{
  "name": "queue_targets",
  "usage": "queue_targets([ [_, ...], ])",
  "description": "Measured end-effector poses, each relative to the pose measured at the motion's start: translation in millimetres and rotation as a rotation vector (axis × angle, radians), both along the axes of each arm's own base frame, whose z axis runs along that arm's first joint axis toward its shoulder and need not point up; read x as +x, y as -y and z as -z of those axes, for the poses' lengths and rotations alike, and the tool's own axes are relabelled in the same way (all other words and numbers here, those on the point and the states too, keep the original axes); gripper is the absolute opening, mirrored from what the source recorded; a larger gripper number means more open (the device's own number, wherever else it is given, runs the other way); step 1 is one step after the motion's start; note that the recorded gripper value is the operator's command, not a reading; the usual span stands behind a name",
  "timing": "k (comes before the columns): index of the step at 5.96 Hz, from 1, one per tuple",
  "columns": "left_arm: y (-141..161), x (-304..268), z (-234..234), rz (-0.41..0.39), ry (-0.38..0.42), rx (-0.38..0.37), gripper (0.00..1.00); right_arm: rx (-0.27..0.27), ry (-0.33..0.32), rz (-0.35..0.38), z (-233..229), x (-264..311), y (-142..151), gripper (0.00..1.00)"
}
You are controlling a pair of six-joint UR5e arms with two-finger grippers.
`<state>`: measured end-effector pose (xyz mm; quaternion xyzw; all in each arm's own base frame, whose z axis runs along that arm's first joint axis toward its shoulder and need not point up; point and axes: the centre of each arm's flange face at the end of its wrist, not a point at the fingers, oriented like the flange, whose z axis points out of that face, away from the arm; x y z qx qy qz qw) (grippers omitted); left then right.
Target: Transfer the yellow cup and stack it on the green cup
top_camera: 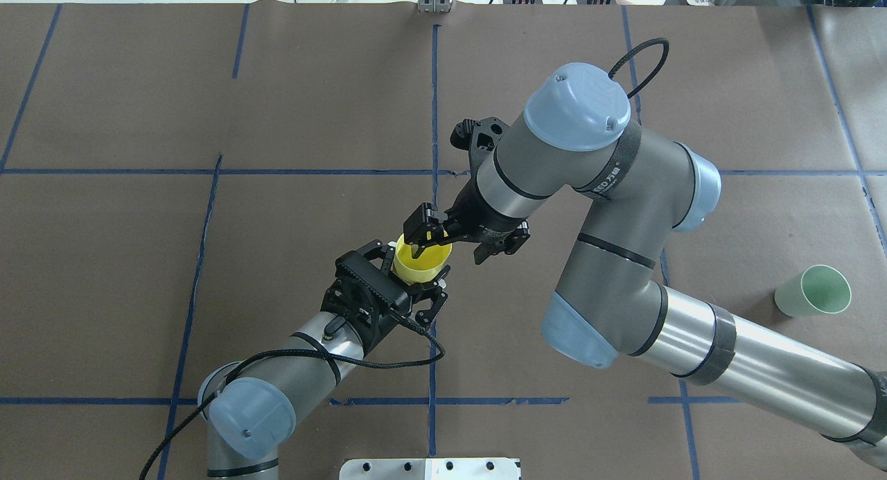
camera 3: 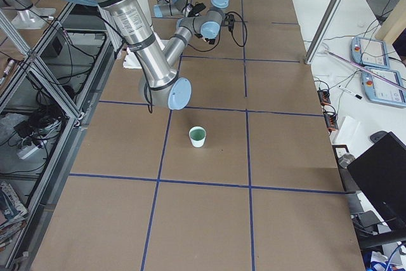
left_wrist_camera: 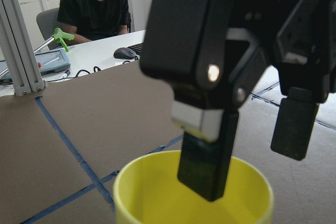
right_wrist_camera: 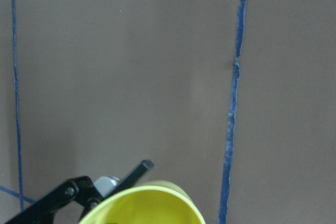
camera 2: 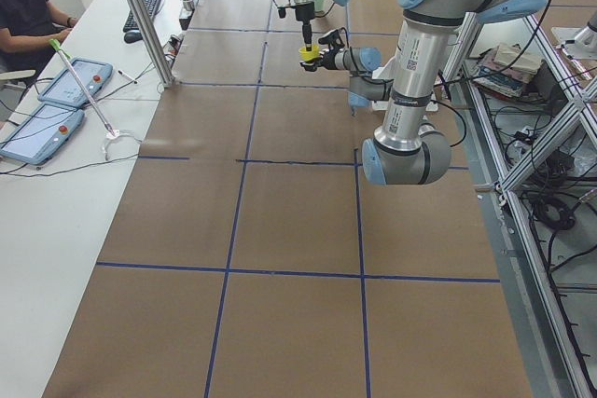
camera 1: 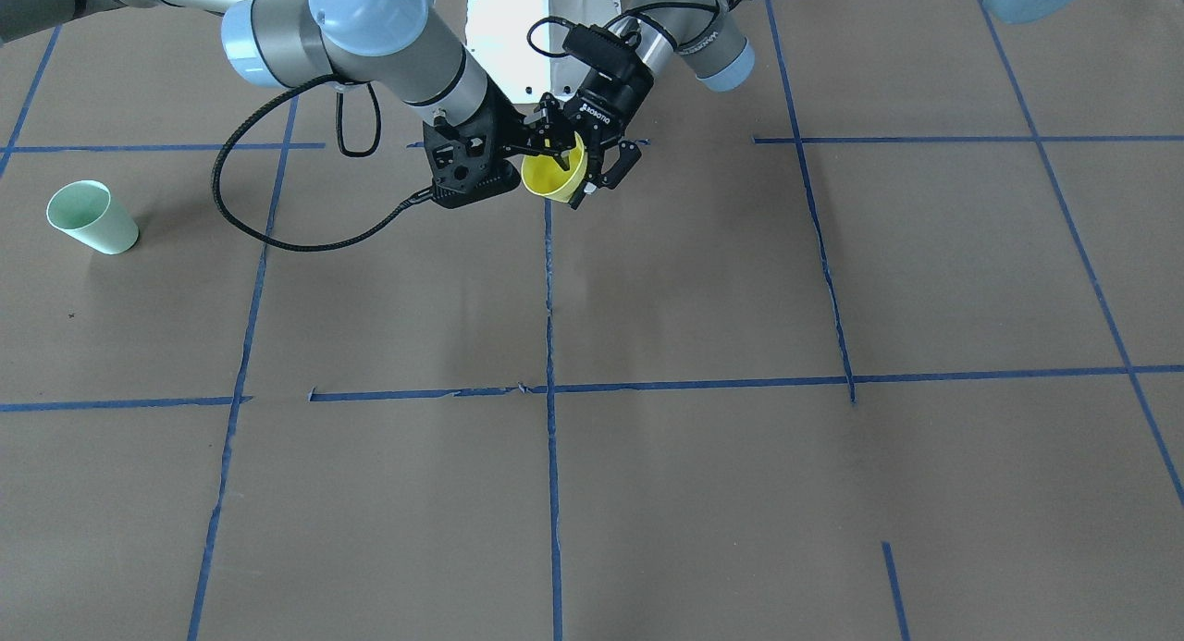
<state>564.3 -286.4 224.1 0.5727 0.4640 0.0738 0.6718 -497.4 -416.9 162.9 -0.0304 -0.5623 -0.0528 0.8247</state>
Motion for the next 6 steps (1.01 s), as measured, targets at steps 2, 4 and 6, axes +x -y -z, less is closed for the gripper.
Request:
queue_targets([
  [2,-1.3,-1.3,-0.1,-0.008,0.002,0.004,0.14,0.057,0.027,0.019,-8.3,-2.2,0.8,0.72],
  [4,-3.7,2.0,-3.4,-0.014,0.01,0.004,0.23,0.075,0.031,0.027,-10.9,-2.6,-1.1,0.36],
  [6,-5.3,5.2,-3.9,-0.018,0.014,0.003,0.54,0.081,0.039,0.031,-9.8,-5.2,-5.3,0.02],
])
